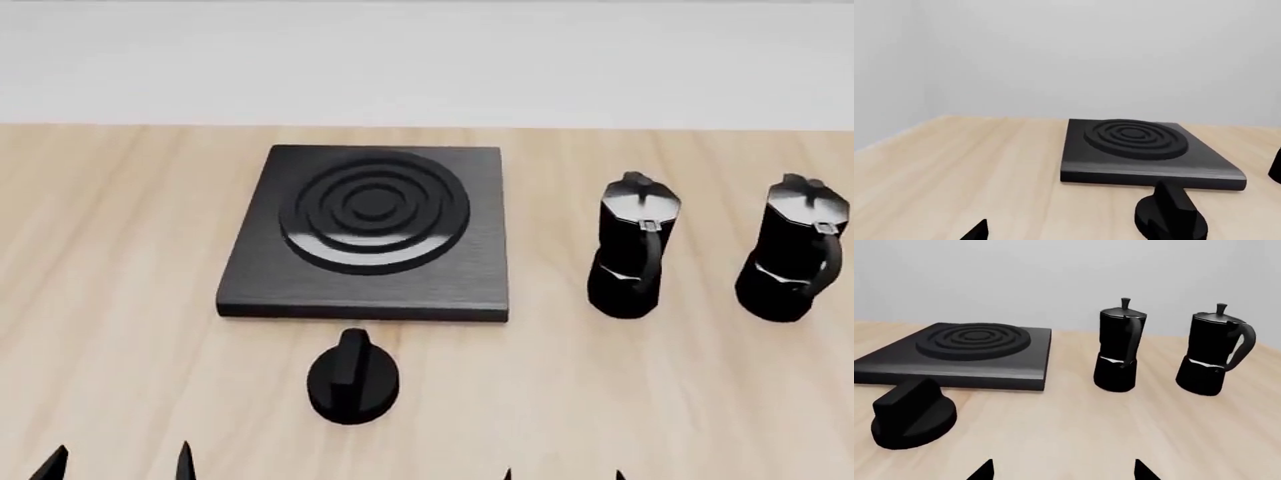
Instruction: Put the right moka pot on the stove.
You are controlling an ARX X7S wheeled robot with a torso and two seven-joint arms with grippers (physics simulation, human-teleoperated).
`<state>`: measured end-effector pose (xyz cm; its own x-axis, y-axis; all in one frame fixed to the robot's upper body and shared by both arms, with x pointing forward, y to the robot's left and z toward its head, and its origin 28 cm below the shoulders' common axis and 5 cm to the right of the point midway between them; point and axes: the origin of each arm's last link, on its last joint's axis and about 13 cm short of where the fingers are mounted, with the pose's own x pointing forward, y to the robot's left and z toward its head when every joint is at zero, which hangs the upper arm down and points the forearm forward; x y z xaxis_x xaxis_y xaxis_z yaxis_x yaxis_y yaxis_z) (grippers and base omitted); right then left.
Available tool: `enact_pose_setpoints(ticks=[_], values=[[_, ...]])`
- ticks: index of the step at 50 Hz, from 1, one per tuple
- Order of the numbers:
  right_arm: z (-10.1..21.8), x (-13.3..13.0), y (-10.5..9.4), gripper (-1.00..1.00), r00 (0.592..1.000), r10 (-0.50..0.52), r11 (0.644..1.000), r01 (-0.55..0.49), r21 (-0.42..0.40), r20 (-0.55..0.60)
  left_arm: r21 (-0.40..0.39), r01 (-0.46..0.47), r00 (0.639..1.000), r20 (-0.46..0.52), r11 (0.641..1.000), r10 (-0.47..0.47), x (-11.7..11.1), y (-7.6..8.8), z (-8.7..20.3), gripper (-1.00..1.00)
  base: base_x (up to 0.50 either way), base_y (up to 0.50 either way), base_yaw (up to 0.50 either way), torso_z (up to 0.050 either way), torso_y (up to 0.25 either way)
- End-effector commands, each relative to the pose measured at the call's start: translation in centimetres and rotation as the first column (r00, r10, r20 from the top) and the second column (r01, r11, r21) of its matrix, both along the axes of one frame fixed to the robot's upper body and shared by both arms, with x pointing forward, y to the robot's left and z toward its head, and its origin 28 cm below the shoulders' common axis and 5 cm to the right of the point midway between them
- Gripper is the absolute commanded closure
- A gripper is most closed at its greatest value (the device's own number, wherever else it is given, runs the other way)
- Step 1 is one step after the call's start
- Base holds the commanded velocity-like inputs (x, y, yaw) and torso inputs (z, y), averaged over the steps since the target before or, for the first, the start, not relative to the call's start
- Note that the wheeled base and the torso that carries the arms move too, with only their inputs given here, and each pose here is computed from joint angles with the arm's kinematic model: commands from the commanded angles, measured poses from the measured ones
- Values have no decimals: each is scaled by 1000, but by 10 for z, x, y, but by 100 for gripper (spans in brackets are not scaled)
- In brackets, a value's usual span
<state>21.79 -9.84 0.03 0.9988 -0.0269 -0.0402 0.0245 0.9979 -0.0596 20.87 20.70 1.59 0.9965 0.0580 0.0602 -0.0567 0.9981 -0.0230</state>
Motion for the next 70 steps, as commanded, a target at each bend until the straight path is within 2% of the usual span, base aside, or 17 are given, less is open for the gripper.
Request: enact_pose_setpoints(ticks=[1,70], values=[[0,0,0,-100,1000,3,1000,-3,2,0,0,0,1000,1,1000,0,0,0,-1,-100,148,35,0,0,0],[1,-1,-2,-100,1000,0,1000,0,5,-1,0,2,1000,6,1000,-2,0,0,1,-100,180,1,0,0,0]])
